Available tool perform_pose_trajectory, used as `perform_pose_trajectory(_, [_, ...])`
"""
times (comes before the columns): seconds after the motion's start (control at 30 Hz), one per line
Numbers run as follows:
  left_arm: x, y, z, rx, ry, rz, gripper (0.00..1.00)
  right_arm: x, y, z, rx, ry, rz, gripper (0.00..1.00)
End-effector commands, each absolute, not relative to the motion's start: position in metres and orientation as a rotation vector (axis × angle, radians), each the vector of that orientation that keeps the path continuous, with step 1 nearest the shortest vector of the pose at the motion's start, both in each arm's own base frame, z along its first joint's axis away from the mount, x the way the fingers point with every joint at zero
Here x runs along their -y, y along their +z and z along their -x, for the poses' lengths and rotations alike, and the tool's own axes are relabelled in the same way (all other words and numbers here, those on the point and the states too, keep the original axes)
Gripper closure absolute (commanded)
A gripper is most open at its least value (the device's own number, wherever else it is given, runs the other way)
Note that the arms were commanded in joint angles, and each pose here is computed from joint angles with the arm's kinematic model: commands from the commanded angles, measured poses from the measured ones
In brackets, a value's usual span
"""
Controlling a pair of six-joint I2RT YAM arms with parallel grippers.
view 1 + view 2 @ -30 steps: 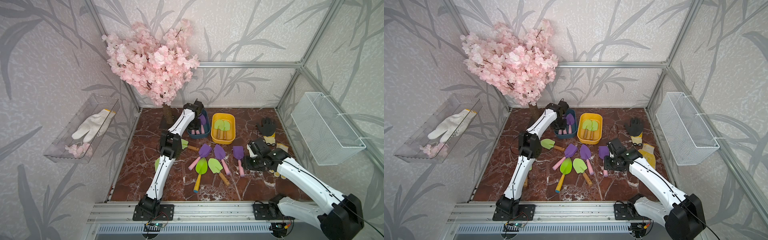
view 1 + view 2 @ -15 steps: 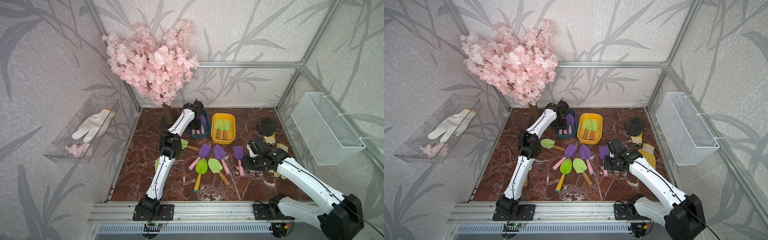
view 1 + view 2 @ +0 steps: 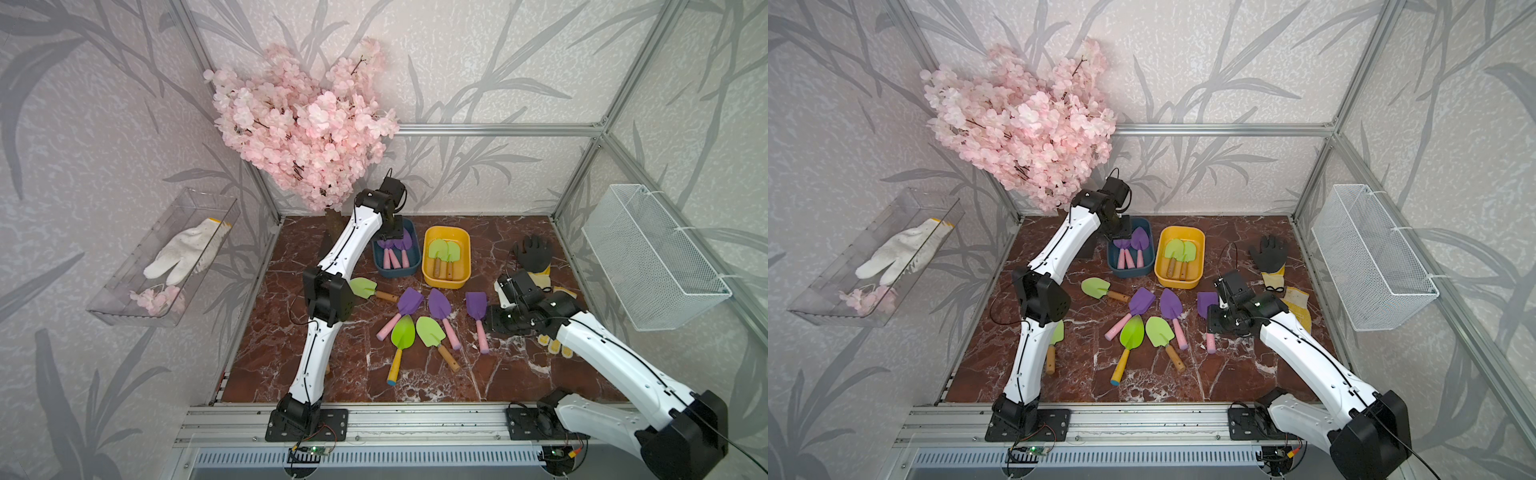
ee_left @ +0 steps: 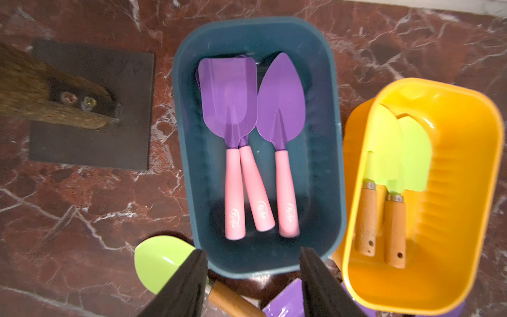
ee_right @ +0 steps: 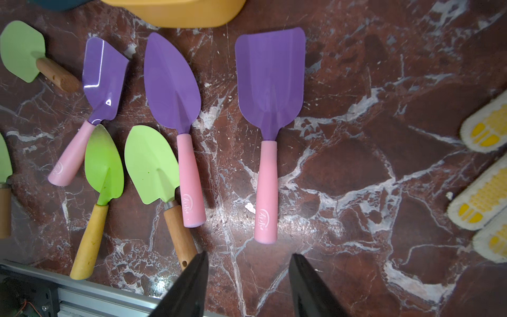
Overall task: Sort the small shovels by color and place them into the storage box
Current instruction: Place the shovel in the storage box, then pick up the shovel from the center of the board.
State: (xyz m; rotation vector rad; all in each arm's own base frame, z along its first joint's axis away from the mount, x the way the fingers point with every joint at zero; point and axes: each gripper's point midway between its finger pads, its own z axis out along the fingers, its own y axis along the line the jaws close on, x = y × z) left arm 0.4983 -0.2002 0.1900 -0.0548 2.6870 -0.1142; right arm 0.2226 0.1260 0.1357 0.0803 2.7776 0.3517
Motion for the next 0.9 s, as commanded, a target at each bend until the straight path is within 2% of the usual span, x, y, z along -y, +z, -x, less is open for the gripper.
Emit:
perform_pose_trajectory(0.0, [0.205, 0.229, -0.476, -2.621, -0.099, -0.021, 0.42, -0.124, 0.147, -0.23, -2.76, 0.325, -0.084, 0.48])
perform_pose_trajectory(0.17, [0.202, 0.262, -0.436, -2.559, -0.108, -0.053, 0.42, -0.131, 0.157, -0.237, -2.738, 0.369, -0.095, 0.48])
perform_pose_trajectory(0.33, [0.181, 0.27, -0.387, -2.545, -0.117, -0.021, 0.42, -0.138, 0.159, -0.238, -2.733, 0.394, -0.092, 0.48])
perform_pose_trajectory(0.63, [0.122, 0.227, -0.306, -2.595, -0.021, 0.132, 0.41, -0.161, 0.148, -0.212, -2.772, 0.348, 0.104, 0.48])
perform_pose_trajectory(0.87, [0.088, 0.209, -0.268, -2.623, 0.053, 0.268, 0.39, -0.178, 0.132, -0.181, -2.854, 0.346, 0.214, 0.48])
